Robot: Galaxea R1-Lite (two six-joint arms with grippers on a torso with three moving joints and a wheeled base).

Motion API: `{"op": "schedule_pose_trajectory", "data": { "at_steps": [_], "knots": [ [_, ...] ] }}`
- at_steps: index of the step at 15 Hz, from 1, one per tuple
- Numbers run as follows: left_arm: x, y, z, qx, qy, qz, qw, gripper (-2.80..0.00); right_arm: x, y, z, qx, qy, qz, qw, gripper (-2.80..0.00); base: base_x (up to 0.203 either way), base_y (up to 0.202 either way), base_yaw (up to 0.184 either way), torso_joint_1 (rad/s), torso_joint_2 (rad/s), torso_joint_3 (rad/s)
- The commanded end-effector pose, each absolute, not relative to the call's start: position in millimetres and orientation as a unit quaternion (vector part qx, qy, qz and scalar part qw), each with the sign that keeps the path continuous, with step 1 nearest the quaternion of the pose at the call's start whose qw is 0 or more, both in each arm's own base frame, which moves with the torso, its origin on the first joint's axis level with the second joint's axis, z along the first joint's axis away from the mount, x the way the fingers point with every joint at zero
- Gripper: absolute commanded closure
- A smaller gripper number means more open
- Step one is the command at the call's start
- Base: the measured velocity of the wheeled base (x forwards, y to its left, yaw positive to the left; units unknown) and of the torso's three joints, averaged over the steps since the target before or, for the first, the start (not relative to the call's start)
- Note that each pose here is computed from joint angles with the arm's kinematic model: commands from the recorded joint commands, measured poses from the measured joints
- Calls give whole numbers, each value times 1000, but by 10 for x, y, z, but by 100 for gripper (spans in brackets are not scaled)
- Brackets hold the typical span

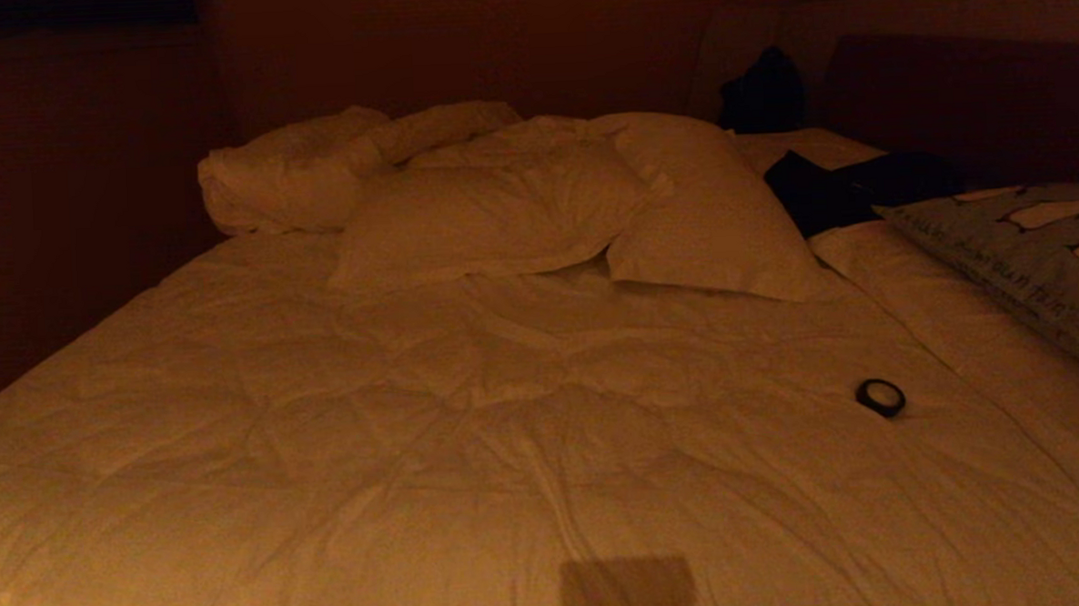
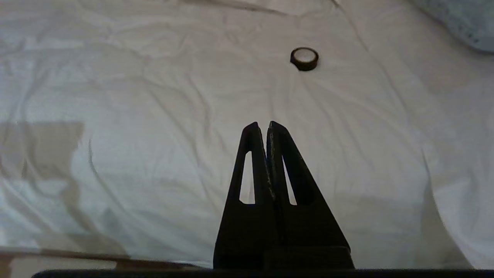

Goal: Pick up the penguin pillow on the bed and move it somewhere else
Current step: Pick up the pillow

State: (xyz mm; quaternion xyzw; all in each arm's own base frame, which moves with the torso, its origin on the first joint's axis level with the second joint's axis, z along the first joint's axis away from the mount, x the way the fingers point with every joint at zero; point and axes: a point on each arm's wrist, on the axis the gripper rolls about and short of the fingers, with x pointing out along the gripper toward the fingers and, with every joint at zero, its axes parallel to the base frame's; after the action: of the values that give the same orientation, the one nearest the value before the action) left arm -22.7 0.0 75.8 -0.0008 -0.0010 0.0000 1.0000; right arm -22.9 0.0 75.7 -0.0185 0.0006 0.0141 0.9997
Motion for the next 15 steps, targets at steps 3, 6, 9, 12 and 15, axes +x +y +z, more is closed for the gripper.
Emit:
{"op": "schedule_pose_trajectory", "data": {
  "at_steps": [3,6,9,12,15],
  "knots": [
    [-225,0,750,-1,1,1,1000,0,-228,0,751,-18,2,14,1000,0,0,0,0,0,0,0],
    [-225,0,750,-1,1,0,1000,0,-228,0,750,-18,2,15,1000,0,0,0,0,0,0,0],
    [-225,0,750,-1,1,0,1000,0,-229,0,754,-18,1,14,1000,0,0,0,0,0,0,0],
    [-225,0,750,-1,1,0,1000,0,-228,0,754,-18,2,15,1000,0,0,0,0,0,0,0],
    [-225,0,750,-1,1,0,1000,0,-228,0,752,-18,3,15,1000,0,0,0,0,0,0,0]
  ]
}}
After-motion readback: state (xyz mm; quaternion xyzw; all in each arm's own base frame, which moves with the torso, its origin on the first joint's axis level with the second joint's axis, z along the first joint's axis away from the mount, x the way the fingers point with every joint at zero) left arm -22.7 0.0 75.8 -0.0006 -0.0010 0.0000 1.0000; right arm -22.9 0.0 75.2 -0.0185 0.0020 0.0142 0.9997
